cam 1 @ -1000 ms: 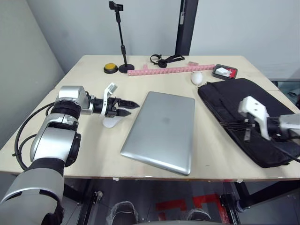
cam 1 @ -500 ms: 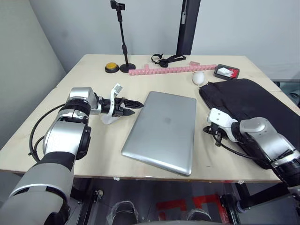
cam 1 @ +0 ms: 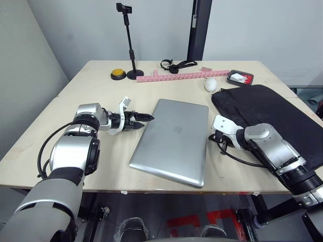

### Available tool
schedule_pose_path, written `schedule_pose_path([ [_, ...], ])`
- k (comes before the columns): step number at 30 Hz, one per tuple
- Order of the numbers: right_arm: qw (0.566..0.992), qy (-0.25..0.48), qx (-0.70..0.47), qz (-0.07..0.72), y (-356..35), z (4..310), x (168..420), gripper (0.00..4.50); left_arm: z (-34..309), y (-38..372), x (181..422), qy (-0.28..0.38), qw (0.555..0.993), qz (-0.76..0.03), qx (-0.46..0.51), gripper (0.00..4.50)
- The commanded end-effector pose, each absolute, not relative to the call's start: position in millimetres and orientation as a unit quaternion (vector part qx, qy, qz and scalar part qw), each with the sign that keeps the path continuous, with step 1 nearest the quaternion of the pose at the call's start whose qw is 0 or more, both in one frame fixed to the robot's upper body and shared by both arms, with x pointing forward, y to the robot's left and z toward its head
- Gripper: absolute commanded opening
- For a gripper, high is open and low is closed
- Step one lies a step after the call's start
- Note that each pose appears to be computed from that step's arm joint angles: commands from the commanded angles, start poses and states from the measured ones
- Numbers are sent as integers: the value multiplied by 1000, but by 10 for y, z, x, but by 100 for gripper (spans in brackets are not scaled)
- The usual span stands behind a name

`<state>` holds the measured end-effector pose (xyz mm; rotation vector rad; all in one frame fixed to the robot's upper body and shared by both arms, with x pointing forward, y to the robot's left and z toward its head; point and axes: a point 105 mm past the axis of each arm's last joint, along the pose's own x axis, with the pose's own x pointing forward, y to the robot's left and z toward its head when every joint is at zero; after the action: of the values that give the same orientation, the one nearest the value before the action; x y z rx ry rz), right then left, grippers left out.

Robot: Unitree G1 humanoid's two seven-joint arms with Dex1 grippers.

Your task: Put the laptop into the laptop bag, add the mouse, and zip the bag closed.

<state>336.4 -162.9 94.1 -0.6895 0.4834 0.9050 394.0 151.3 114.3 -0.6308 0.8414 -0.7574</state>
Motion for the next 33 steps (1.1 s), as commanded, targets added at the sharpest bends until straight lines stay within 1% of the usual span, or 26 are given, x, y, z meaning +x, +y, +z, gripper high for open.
schedule_pose_path([
  [1, 805, 221, -316, 451, -1486, 942, 3320, 1, 1156, 1545, 3960, 393, 804, -344, -286, 450],
  [6, 810, 203, -286, 470, -1318, 1013, 3340, 1, 1058, 1404, 3923, 402, 790, -359, -293, 450],
  [10, 809, 203, -278, 477, -1238, 990, 3366, 1, 980, 1327, 3815, 427, 763, -381, -301, 450],
  [12, 808, 204, -283, 475, -1244, 982, 3387, 1, 970, 1277, 3734, 439, 737, -401, -321, 450],
  [14, 808, 204, -284, 474, -1251, 984, 3398, 1, 977, 1249, 3693, 443, 722, -411, -336, 450],
  [17, 808, 203, -287, 473, -1287, 1013, 3411, 1, 1135, 1126, 3588, 429, 661, -462, -408, 450],
  [20, 807, 206, -297, 467, -1377, 1025, 3425, 1, 1318, 1050, 3560, 403, 624, -499, -446, 450],
  [22, 807, 208, -302, 462, -1436, 1035, 3435, 1, 1348, 1037, 3566, 395, 623, -505, -449, 450],
  [26, 804, 210, -310, 462, -1514, 1058, 3415, 1, 1320, 1068, 3561, 397, 631, -504, -437, 450],
  [30, 805, 212, -314, 456, -1577, 1082, 3430, 1, 1360, 1109, 3579, 398, 643, -502, -419, 450],
  [31, 806, 212, -315, 454, -1589, 1084, 3438, 0, 1374, 1115, 3586, 400, 647, -501, -413, 399],
  [32, 806, 213, -317, 453, -1604, 1082, 3444, 0, 1421, 1121, 3590, 399, 648, -505, -407, 377],
  [33, 806, 214, -318, 452, -1616, 1081, 3450, 0, 1466, 1127, 3597, 397, 650, -509, -402, 343],
])
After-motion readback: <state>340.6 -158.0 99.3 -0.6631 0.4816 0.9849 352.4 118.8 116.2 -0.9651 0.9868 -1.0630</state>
